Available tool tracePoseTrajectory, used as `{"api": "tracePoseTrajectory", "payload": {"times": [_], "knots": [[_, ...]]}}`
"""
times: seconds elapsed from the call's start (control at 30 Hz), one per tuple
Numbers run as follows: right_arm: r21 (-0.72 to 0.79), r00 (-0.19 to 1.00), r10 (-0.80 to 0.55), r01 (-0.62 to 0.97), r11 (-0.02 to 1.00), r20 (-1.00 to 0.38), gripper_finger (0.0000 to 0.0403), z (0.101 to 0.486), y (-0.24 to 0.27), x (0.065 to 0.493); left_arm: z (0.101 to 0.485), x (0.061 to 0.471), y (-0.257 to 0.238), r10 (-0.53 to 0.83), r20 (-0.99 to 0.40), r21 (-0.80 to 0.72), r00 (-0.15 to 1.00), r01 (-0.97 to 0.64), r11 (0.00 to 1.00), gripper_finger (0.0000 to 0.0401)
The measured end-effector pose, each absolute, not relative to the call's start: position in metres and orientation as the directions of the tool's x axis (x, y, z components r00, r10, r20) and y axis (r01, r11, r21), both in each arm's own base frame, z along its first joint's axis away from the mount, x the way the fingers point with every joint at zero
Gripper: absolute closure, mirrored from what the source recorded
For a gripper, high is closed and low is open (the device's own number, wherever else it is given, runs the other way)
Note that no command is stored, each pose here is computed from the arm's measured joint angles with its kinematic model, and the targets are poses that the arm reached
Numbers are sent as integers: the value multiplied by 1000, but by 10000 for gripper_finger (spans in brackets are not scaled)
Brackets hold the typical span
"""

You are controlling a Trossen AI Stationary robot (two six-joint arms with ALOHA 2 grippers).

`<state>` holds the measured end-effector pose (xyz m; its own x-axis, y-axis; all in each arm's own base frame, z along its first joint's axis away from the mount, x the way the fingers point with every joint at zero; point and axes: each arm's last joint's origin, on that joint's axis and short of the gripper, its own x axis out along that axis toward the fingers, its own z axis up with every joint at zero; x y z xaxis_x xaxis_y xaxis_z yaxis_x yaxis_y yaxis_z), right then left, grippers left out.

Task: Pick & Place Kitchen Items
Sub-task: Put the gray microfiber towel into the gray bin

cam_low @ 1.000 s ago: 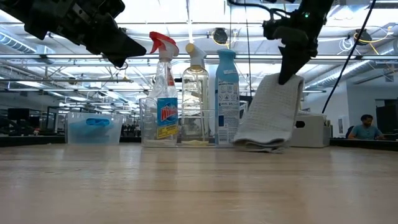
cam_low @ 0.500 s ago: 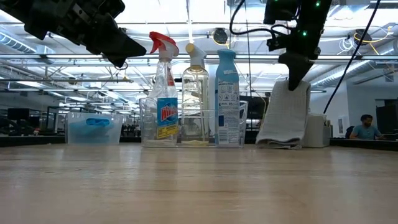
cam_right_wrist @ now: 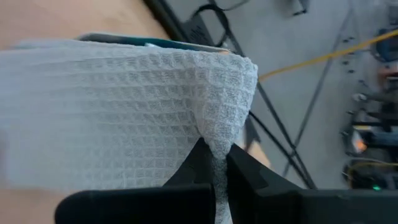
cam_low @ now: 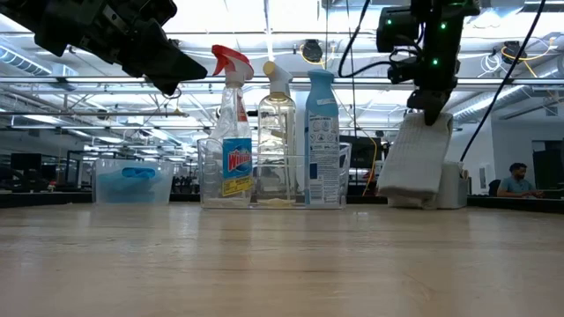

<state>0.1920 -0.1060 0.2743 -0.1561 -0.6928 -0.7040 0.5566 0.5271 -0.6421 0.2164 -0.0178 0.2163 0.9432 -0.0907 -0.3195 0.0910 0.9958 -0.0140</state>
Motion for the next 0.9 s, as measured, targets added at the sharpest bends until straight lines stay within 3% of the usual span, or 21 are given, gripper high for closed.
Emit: {"api": "tracePoseTrajectory", "payload": {"times": [0.4, 0.9], "knots": [[-676, -247, -692, 580, 455, -678, 403, 276, -144, 174, 216, 216, -18, -91, -320, -14, 943, 91, 996, 382], [-672, -234, -729, 629, 391, -643, 402, 264, -180, 163, 216, 216, -18, -91, -320, -13, 943, 92, 996, 382]]}}
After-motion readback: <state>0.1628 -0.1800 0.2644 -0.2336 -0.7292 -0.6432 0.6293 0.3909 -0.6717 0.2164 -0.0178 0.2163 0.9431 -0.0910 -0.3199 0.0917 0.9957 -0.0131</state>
